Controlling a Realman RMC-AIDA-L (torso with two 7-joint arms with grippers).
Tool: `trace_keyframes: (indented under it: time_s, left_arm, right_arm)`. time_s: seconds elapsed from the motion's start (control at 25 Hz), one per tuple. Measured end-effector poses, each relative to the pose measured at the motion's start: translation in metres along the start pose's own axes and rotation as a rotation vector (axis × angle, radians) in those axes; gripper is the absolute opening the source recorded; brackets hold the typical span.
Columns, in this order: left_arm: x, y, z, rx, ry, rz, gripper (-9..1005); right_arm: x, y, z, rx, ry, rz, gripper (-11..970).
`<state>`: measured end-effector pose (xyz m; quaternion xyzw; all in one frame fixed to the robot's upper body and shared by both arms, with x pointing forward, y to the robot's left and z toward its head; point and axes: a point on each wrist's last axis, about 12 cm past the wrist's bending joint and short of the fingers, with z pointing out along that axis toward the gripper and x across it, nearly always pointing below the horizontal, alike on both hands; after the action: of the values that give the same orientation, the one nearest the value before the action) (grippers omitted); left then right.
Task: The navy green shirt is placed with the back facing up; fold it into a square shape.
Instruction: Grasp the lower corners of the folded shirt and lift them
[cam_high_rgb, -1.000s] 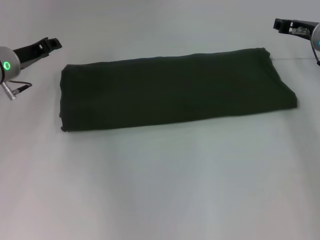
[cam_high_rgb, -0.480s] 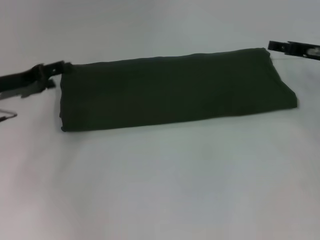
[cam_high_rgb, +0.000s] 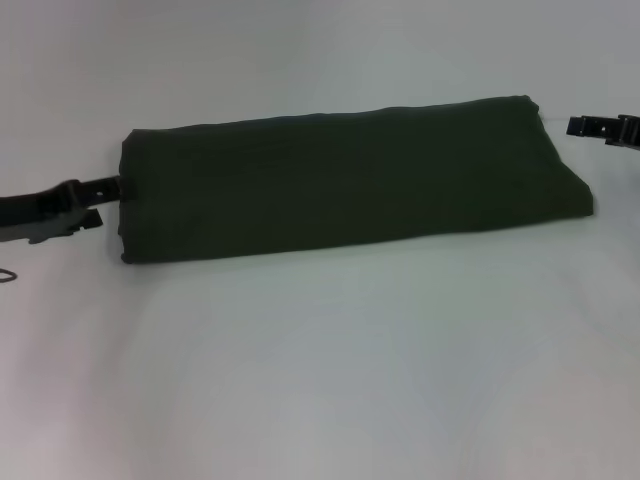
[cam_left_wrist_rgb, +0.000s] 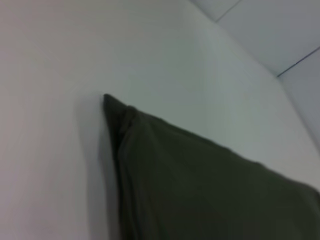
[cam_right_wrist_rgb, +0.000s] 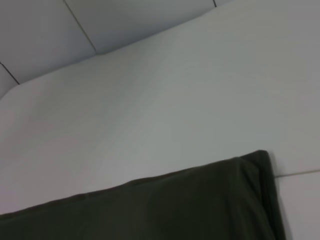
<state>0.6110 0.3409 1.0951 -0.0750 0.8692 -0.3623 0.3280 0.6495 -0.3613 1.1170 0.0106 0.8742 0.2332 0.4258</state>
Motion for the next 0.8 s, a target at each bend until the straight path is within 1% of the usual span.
trace_keyframes:
  time_s: [0.16,0.28,0.64,0.8]
  left_arm:
    - [0.005,-0.003,0.014,-0.045,0.030,0.037,893]
    - [0.009,-0.003,0.021,-0.094,0.047,0.063,891]
    - [0.014,-0.002,0.025,-0.110,0.055,0.067,891]
    - [0.018,-0.005,0.030,-0.099,0.068,0.068,891]
  right_arm:
    - [0.001,-0.002,-0.002,0.003,0.006,0.002,776]
    - [0.001,-0.004,-0.003,0.006,0.011,0.001,776]
    - [0.004,-0.006,-0.003,0.013,0.016,0.005,775]
    - [0.004,-0.006,-0.003,0.017,0.016,0.006,773]
